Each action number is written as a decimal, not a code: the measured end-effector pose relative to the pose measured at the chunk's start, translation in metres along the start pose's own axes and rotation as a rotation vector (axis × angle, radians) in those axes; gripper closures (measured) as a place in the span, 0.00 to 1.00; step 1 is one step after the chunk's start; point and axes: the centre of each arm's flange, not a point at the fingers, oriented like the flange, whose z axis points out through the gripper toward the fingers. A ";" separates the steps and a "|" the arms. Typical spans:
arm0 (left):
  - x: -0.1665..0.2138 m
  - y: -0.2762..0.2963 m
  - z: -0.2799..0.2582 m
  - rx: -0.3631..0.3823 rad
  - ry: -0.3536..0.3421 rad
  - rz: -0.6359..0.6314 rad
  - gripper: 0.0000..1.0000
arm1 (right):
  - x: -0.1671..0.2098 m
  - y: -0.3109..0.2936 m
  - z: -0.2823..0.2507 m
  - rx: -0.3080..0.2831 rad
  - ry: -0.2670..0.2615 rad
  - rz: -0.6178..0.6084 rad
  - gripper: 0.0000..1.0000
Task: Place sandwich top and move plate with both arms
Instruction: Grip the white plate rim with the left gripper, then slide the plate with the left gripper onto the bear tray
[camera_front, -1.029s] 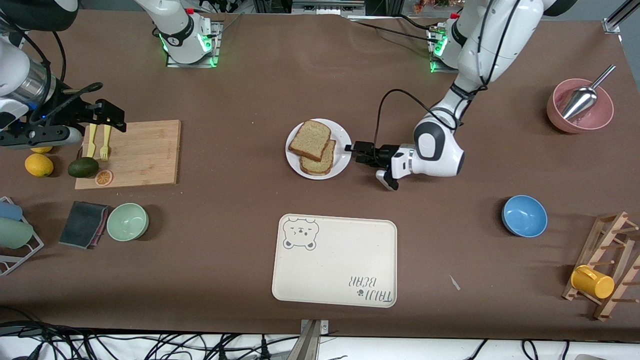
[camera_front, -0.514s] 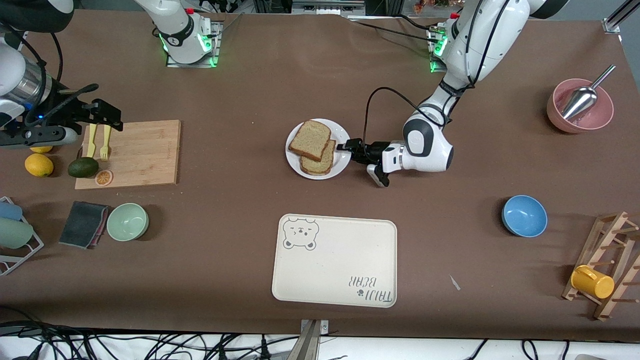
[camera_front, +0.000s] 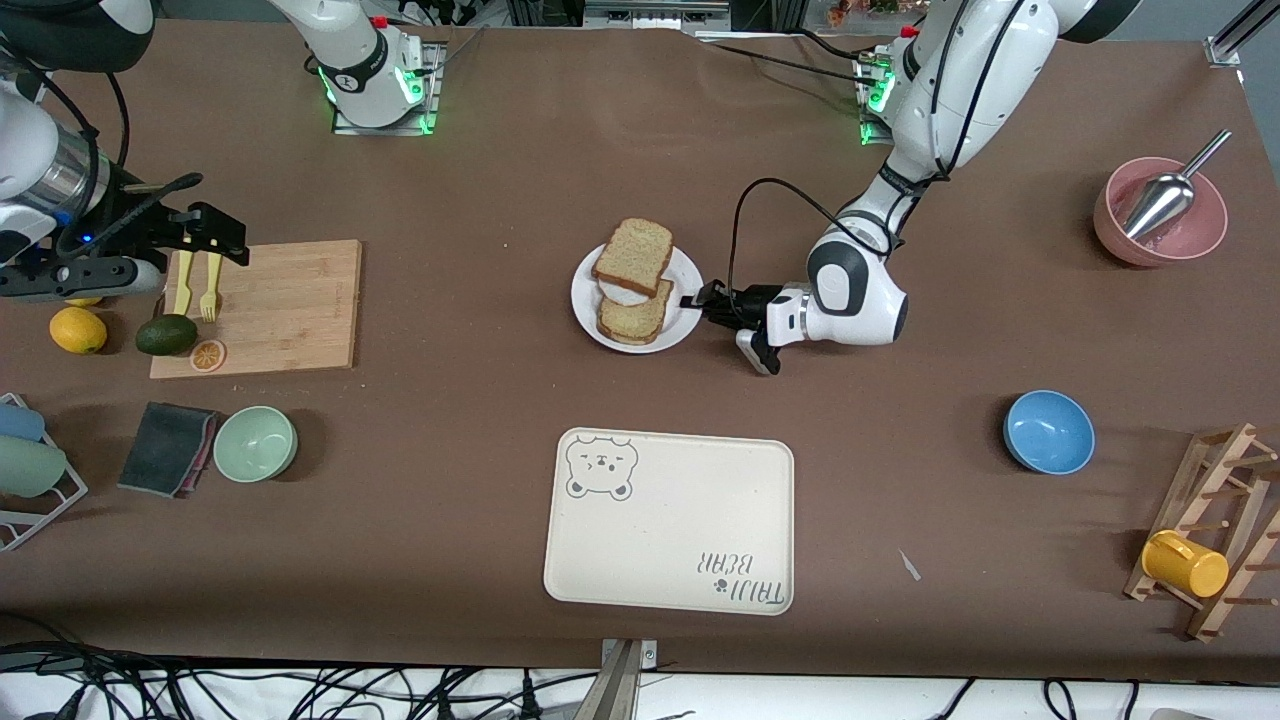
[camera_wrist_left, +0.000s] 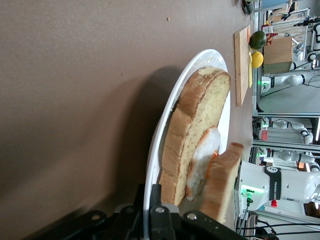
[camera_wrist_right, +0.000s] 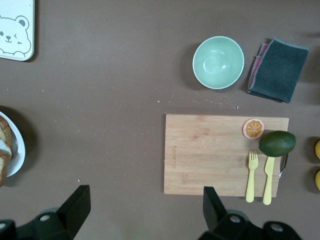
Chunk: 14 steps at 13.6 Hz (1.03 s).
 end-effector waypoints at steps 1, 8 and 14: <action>0.000 -0.001 -0.001 0.000 0.002 -0.001 0.95 | 0.001 0.000 0.000 0.000 0.004 0.000 0.00; 0.030 -0.004 -0.041 -0.024 0.084 -0.116 0.96 | 0.003 -0.001 0.002 0.000 0.014 -0.001 0.00; 0.073 0.026 -0.059 -0.064 0.136 -0.328 0.96 | 0.004 -0.001 0.004 0.001 0.014 -0.002 0.00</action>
